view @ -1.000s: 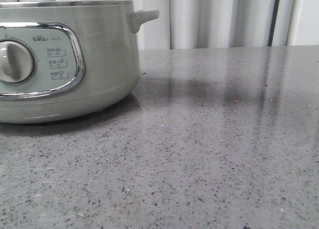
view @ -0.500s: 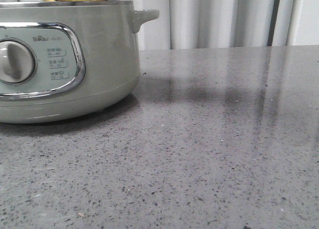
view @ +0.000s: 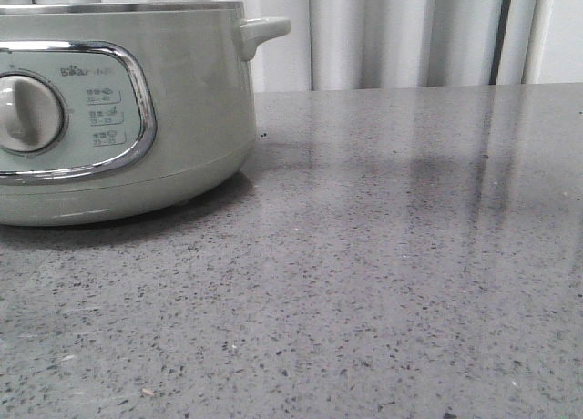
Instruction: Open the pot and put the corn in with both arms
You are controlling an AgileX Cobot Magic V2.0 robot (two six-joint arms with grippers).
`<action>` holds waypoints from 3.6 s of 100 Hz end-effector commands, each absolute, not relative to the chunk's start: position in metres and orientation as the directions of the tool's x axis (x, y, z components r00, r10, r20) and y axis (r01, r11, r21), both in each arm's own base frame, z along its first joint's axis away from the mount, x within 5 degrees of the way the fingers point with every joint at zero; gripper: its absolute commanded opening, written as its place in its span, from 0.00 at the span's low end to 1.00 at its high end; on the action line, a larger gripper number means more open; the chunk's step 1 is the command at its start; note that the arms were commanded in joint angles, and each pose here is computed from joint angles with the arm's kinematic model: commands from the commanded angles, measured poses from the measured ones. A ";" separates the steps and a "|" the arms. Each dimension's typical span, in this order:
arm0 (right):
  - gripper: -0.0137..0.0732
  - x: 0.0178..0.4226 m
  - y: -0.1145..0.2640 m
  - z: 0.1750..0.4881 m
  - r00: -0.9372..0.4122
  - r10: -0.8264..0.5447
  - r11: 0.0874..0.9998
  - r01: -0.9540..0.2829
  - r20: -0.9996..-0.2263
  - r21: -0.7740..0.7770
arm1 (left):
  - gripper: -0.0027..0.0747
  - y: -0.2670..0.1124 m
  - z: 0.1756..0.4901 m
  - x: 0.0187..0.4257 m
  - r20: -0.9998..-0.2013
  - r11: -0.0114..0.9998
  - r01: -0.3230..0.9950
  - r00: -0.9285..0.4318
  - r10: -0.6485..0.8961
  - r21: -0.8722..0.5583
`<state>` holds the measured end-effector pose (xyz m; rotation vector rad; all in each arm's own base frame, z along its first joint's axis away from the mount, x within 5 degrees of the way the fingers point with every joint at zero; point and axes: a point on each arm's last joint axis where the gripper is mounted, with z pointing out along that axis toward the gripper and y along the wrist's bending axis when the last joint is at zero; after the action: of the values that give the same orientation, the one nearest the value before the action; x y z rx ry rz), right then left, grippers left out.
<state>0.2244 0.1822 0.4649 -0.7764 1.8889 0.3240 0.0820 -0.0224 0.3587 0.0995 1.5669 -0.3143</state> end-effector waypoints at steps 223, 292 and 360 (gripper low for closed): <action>0.11 0.039 0.019 0.390 0.382 -0.220 0.838 -0.397 -0.897 -0.375 | 0.01 -0.016 0.183 0.051 -0.986 0.965 0.262 -0.161 0.042 -0.002; 0.11 0.042 0.020 0.376 0.352 -0.247 0.842 -0.383 -0.903 -0.380 | 0.01 -0.016 0.183 0.051 -0.986 0.965 0.262 -0.161 0.042 -0.002; 0.11 0.061 0.005 0.195 -0.114 -0.115 0.991 -0.089 -0.987 -0.105 | 0.01 -0.016 0.183 0.051 -0.986 0.965 0.262 -0.161 0.042 -0.002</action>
<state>0.0604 0.0047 0.1924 -0.1723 1.7737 -0.0215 0.0515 -0.0156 0.1867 0.2475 1.7720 -0.1801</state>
